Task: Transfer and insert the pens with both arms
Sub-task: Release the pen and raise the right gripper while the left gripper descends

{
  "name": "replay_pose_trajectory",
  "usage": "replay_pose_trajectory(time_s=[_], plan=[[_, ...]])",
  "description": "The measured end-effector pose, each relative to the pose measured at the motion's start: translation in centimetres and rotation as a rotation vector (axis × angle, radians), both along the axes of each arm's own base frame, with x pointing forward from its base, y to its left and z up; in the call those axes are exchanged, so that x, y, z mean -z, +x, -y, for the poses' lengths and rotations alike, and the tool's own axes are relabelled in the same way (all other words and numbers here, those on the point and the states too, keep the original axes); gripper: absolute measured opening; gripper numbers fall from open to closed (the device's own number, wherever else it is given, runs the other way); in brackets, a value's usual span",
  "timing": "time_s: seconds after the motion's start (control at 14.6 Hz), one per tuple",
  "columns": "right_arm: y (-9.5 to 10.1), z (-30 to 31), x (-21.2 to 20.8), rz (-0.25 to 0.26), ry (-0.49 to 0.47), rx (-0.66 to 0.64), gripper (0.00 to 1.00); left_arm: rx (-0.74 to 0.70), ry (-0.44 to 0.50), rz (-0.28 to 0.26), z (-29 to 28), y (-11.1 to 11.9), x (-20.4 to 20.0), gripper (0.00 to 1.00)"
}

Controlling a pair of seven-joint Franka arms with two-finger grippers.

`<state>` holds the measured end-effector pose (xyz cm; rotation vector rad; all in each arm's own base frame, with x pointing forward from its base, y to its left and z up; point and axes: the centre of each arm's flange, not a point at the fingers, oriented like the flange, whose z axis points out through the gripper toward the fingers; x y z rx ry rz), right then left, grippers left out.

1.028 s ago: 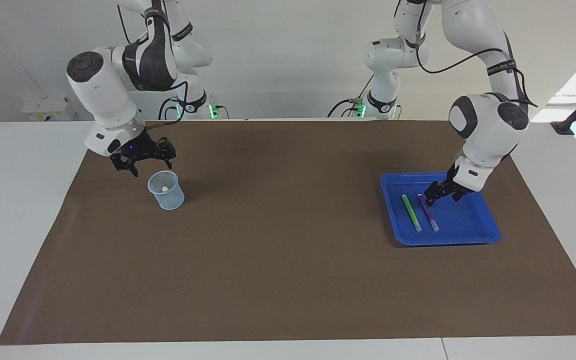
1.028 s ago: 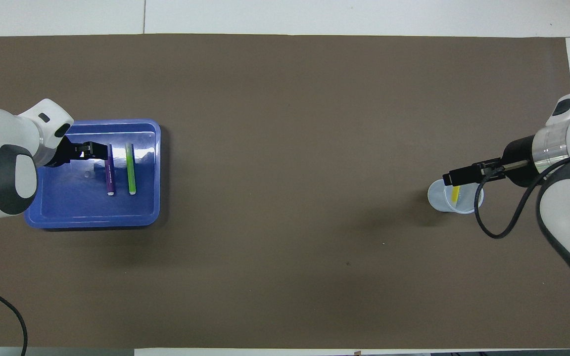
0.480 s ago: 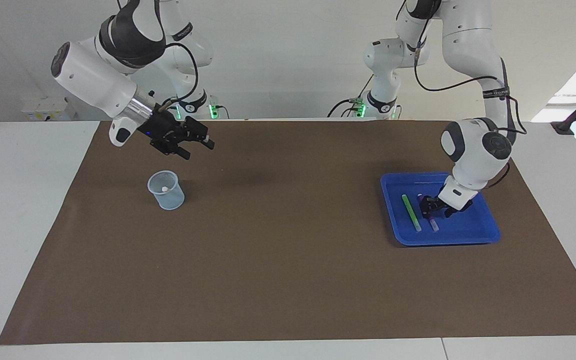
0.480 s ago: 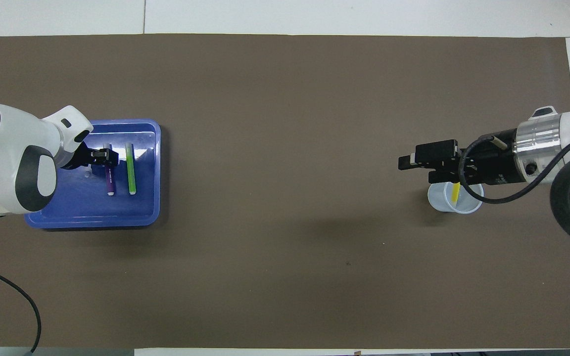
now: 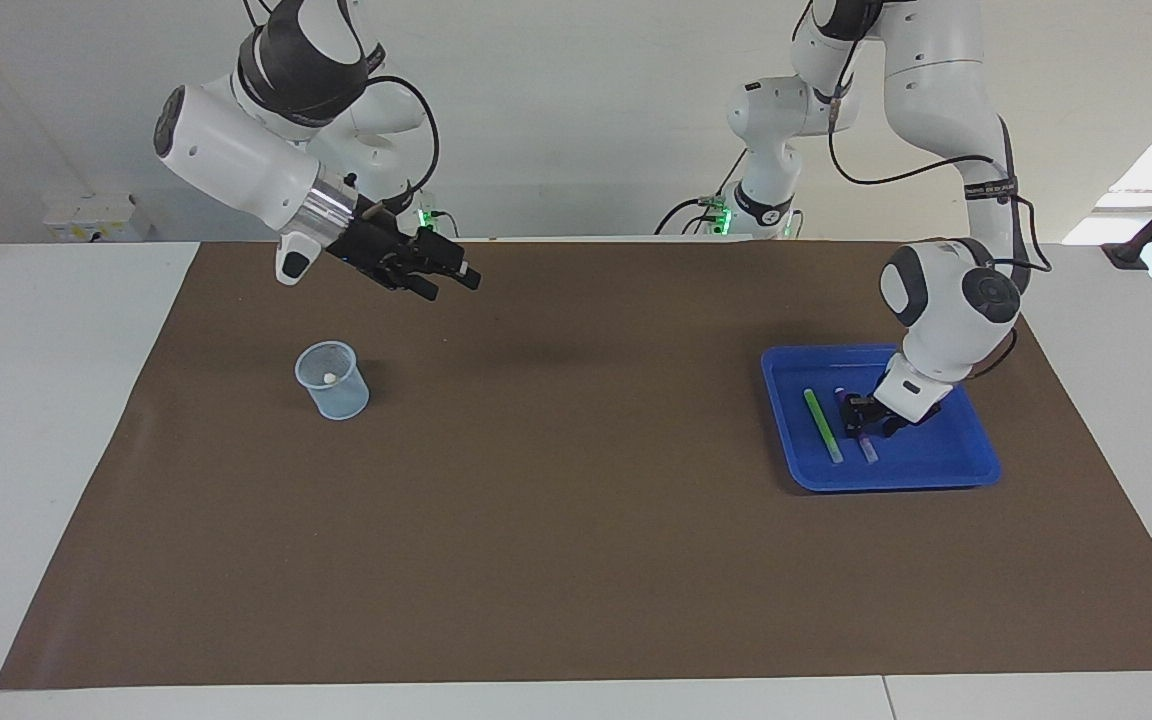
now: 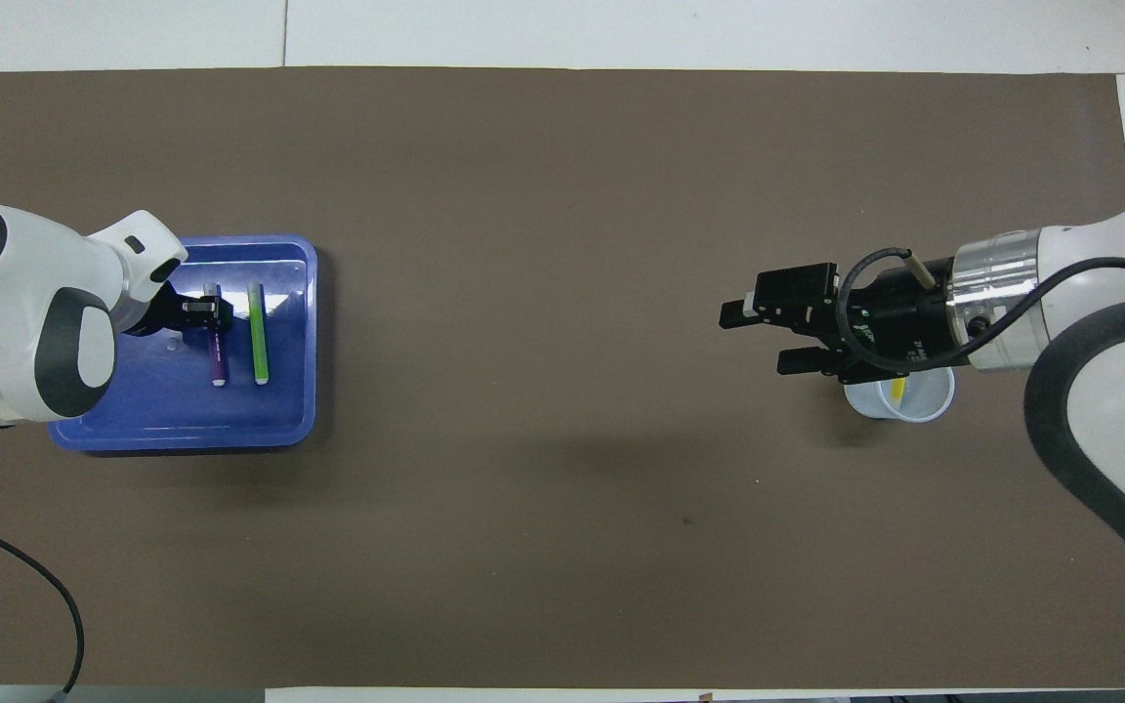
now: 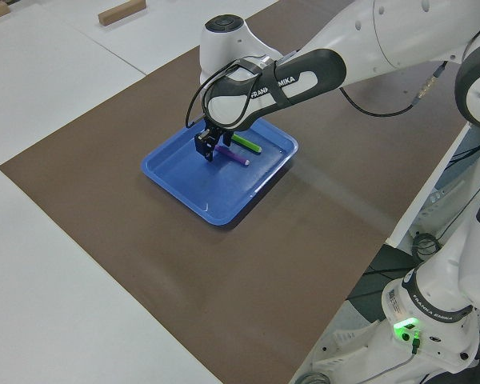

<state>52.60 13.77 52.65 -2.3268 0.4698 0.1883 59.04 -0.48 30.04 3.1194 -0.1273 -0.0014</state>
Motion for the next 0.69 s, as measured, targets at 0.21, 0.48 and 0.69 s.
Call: replay_pose_trajectory(time_s=[0.21, 0.48, 0.69], plan=[[0.1, -2.5, -0.5, 0.006, 0.027, 0.061, 1.0, 0.001, 0.0, 0.001, 0.0, 0.0, 0.0, 0.47], [-0.1, -5.2, -1.0, 0.004, 0.079, 0.112, 1.0, 0.001, 0.0, 0.004, 0.0, 0.1, -0.2, 0.2], [-0.2, -6.0, -1.1, 0.006, 0.095, 0.116, 1.0, 0.001, 0.0, 0.004, 0.0, 0.1, -0.2, 0.17]])
